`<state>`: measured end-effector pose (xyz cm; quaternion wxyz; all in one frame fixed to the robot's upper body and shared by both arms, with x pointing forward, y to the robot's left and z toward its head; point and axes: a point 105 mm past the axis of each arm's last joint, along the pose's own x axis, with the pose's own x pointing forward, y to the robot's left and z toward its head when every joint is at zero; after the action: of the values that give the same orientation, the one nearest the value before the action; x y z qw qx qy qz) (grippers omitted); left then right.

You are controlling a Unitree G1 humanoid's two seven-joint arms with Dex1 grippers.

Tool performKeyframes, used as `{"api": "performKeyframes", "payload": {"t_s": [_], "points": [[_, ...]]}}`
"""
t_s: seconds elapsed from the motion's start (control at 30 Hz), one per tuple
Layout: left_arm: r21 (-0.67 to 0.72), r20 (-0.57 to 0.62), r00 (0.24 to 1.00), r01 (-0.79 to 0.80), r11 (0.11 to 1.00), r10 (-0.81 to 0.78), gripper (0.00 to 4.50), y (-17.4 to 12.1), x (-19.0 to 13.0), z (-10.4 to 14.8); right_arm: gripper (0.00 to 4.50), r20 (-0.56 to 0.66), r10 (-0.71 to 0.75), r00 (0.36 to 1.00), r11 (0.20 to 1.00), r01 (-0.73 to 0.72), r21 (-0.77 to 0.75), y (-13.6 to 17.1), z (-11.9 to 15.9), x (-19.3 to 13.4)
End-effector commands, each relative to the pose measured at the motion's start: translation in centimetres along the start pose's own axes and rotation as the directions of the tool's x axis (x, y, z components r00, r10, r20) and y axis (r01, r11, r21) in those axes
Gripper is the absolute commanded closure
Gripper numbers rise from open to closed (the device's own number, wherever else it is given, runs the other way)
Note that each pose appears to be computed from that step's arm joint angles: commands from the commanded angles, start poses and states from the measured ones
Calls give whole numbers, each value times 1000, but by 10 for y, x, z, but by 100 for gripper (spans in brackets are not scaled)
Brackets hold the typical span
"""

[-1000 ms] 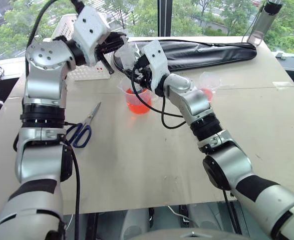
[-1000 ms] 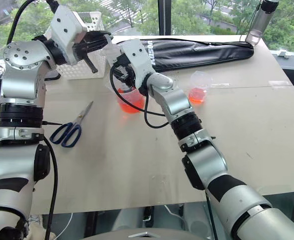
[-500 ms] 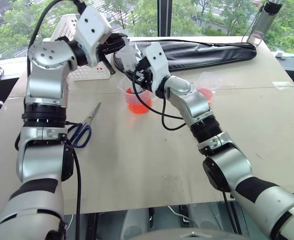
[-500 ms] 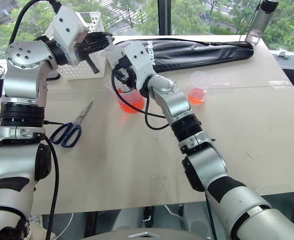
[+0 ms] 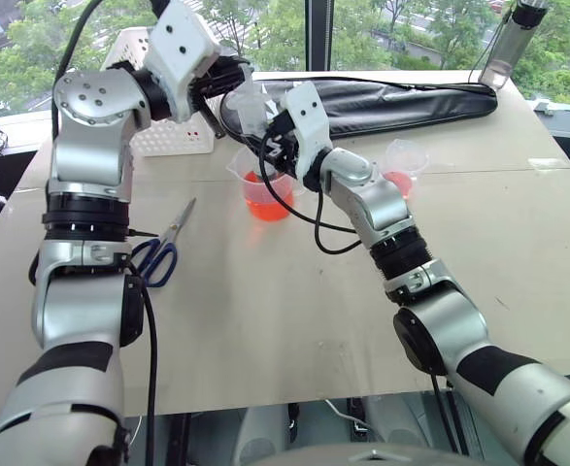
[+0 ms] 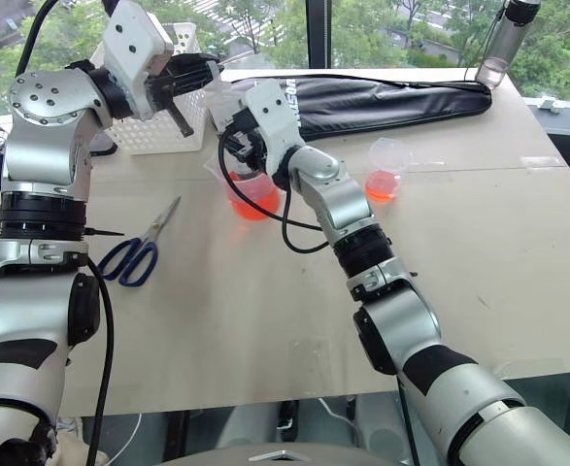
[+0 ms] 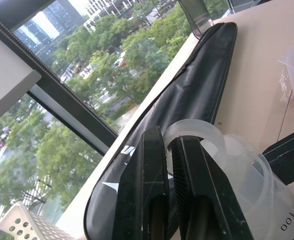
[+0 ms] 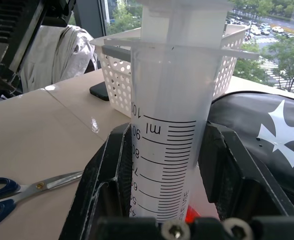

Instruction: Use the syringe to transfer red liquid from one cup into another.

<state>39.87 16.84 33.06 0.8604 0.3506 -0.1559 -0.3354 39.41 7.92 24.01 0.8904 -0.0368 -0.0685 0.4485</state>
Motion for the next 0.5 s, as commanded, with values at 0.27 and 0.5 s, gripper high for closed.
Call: {"api": "performKeyframes", "payload": {"t_s": [0.27,0.5], "points": [[81,89,992,-94,992,87,450,26,-7,39,303,-21,85,996,996,-85,-19,26,-4,7],[83,85,992,-96,992,89,450,27,-8,38,304,-24,90,996,996,-90,-17,28,-5,8]]}}
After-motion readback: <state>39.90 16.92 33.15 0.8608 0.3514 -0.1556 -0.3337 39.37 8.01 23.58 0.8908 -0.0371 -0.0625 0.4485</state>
